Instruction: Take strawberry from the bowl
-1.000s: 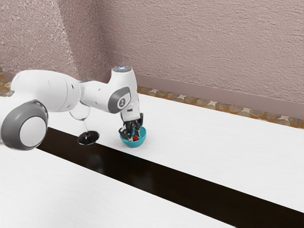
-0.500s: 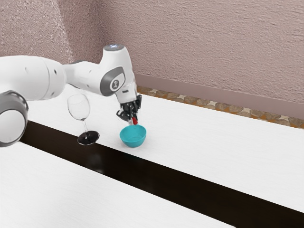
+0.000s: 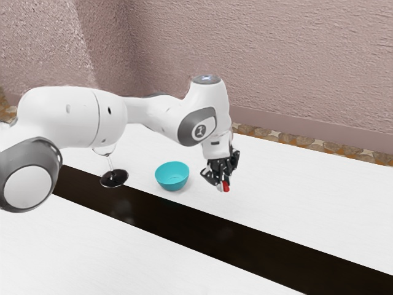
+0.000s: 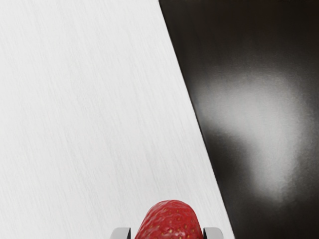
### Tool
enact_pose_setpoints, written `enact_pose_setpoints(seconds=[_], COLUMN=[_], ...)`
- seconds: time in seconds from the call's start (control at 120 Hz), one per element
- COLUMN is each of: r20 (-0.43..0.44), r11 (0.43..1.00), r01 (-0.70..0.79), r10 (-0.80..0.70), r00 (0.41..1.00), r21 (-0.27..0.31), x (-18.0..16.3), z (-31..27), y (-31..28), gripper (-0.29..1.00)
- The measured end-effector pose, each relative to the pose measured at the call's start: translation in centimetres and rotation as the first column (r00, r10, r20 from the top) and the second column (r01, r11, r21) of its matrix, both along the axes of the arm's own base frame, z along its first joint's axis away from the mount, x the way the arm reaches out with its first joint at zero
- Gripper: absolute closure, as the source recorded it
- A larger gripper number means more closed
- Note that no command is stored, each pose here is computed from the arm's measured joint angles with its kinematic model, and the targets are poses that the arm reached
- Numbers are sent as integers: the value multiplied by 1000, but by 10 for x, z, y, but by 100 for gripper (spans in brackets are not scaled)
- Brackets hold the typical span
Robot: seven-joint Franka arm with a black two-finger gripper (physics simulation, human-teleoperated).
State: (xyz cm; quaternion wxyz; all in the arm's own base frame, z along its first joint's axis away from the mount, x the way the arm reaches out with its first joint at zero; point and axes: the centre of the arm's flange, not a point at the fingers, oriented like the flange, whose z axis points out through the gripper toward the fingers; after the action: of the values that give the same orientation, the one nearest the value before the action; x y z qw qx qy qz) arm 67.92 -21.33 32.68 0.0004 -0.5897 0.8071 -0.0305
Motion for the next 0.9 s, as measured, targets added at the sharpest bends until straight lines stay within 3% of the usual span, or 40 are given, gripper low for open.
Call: enact_pose_setpoints(seconds=[0.125,0.358,0.442,0.55,0.717,0.9], r20=[-32,-49,-35,15,30,15], r11=[1000,999,997,982,900,767], r01=[-4,-34,-79,-189,-434,-635], r10=[4,34,79,189,433,636], r00=[999,998,996,982,901,771], r21=[0,5,10,3,42,95], x=[2,3,-8,-35,-70,-86], z=[-30,-37,-8,85,183,212], y=[-7,-1,13,55,140,189], gripper=[63,23,15,9,4,2])
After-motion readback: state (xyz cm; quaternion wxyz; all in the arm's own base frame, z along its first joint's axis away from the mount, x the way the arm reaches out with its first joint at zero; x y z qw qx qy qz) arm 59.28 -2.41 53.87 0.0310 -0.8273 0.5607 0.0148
